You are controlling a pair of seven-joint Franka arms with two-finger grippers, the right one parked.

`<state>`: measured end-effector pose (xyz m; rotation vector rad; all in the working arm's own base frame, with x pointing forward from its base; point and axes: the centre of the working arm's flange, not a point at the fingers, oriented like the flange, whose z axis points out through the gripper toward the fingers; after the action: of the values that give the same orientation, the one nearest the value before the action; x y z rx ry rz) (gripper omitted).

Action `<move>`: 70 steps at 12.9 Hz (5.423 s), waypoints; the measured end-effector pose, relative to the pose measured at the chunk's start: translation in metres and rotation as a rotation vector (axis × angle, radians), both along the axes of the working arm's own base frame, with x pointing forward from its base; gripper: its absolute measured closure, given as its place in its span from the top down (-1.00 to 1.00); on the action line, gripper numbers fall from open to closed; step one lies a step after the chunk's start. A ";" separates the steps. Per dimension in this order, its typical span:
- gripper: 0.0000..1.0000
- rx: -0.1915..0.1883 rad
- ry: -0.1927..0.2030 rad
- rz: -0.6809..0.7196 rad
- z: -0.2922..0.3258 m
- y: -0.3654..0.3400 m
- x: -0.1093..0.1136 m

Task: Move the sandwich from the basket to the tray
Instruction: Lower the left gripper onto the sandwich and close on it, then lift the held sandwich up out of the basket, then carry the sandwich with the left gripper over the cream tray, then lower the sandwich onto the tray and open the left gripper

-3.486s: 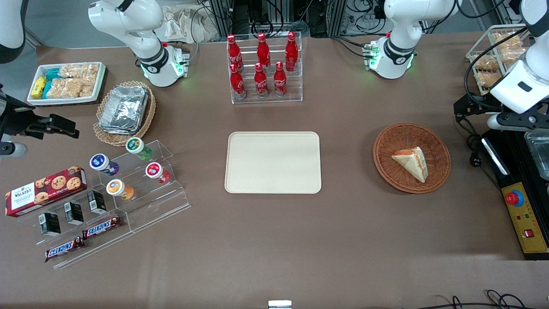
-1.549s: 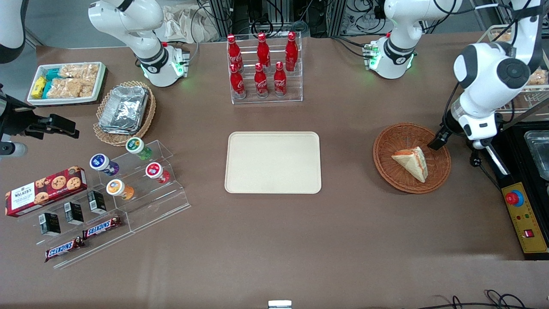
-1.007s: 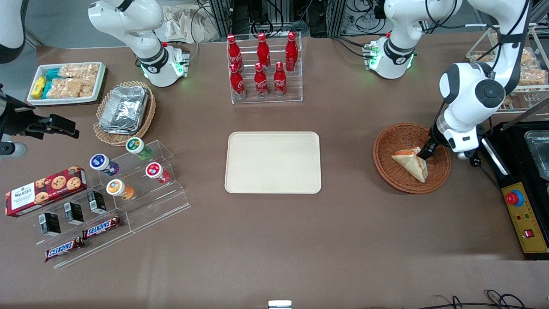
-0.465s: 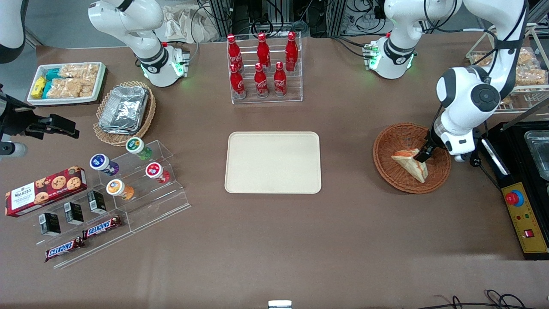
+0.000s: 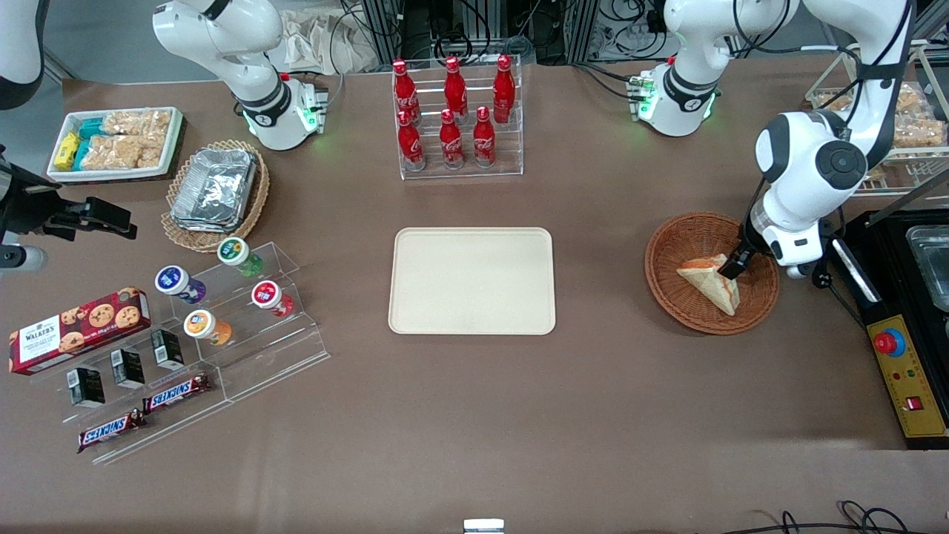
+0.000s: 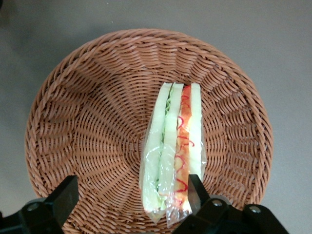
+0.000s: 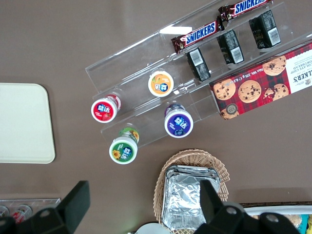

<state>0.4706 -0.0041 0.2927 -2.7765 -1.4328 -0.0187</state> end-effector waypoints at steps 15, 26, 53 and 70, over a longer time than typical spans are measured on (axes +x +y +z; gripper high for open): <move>0.67 -0.008 0.007 -0.013 -0.046 -0.021 0.004; -0.59 0.003 -0.003 -0.156 0.017 -0.020 0.023; -0.59 -0.083 0.050 -0.898 0.145 -0.314 0.013; -0.61 0.048 0.000 -0.791 -0.058 -0.401 -0.015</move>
<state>0.4551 -0.4052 0.2344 -3.0780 -0.2488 -0.0599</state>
